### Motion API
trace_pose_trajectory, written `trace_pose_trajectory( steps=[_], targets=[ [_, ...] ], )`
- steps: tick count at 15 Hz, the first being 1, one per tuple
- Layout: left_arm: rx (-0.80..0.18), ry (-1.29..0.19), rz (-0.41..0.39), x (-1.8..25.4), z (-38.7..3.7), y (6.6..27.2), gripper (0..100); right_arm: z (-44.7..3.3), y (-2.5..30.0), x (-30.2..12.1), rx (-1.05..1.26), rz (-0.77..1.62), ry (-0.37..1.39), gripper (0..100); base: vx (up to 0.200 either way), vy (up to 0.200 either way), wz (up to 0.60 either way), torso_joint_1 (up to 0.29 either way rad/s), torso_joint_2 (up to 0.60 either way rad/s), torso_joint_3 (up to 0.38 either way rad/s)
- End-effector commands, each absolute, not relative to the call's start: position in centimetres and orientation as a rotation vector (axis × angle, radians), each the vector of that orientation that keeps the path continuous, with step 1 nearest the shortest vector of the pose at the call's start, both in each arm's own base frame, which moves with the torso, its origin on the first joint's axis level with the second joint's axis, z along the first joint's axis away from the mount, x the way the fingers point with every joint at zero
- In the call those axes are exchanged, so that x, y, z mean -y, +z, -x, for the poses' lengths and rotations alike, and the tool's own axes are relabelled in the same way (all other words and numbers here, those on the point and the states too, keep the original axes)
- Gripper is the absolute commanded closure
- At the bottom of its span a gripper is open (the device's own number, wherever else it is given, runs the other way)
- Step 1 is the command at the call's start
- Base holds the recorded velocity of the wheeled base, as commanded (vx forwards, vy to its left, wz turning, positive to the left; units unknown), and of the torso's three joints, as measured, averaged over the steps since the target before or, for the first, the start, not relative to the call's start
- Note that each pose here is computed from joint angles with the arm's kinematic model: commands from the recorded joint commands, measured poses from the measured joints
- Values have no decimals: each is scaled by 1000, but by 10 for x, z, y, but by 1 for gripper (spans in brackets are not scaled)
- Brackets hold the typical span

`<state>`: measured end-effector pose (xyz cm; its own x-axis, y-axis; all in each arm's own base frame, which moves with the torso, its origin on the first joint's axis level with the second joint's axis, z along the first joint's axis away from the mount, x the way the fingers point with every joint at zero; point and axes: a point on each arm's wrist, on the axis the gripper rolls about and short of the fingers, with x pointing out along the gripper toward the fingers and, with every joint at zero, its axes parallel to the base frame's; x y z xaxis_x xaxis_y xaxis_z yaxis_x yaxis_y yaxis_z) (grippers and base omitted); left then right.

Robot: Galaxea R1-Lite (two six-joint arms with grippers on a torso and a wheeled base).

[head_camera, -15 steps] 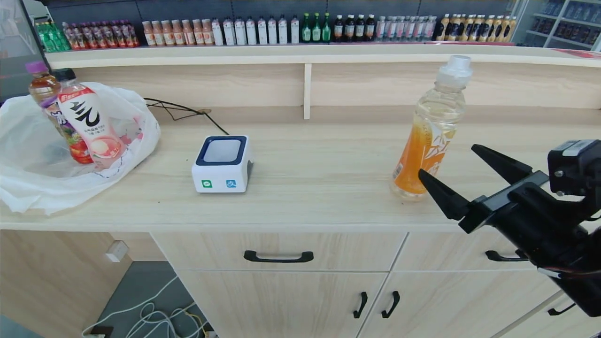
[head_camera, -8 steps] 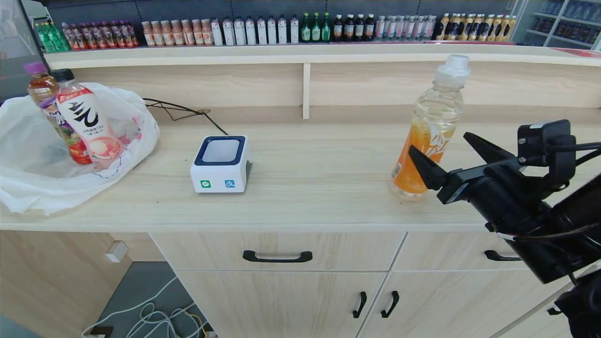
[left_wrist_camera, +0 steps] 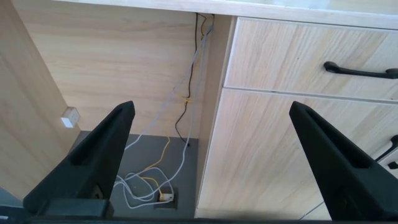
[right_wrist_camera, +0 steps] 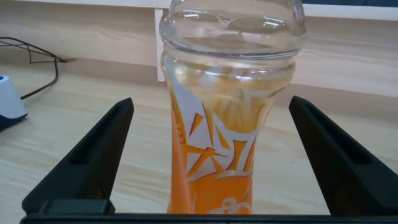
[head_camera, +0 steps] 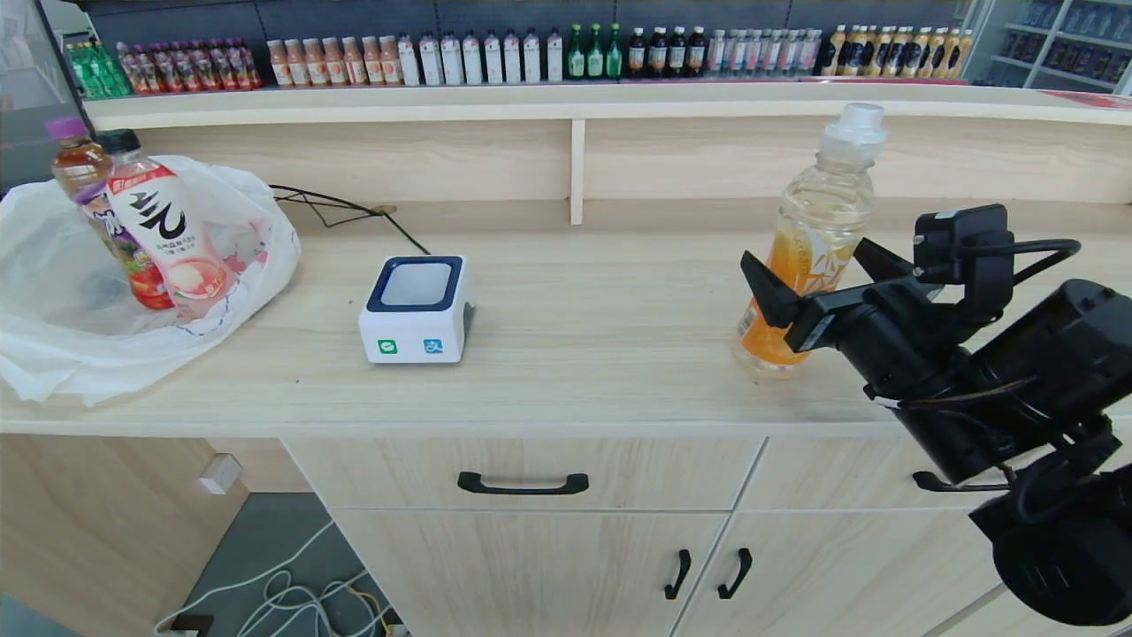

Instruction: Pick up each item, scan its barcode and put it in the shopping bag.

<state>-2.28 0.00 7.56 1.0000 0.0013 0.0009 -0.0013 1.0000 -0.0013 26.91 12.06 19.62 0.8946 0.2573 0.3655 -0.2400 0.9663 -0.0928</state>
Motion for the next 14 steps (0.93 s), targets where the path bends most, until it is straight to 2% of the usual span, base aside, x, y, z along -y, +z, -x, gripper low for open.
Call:
trace_pose_trajectory(
  steps=[1, 14],
  targets=[
    [2, 2, 2, 0, 23, 76, 0, -280, 194, -121, 385, 43, 246, 0, 0, 0, 0, 0, 0, 0],
    [2, 2, 2, 0, 23, 76, 0, -301, 198, -126, 421, 32, 234, 0, 0, 0, 0, 0, 0, 0]
  ],
)
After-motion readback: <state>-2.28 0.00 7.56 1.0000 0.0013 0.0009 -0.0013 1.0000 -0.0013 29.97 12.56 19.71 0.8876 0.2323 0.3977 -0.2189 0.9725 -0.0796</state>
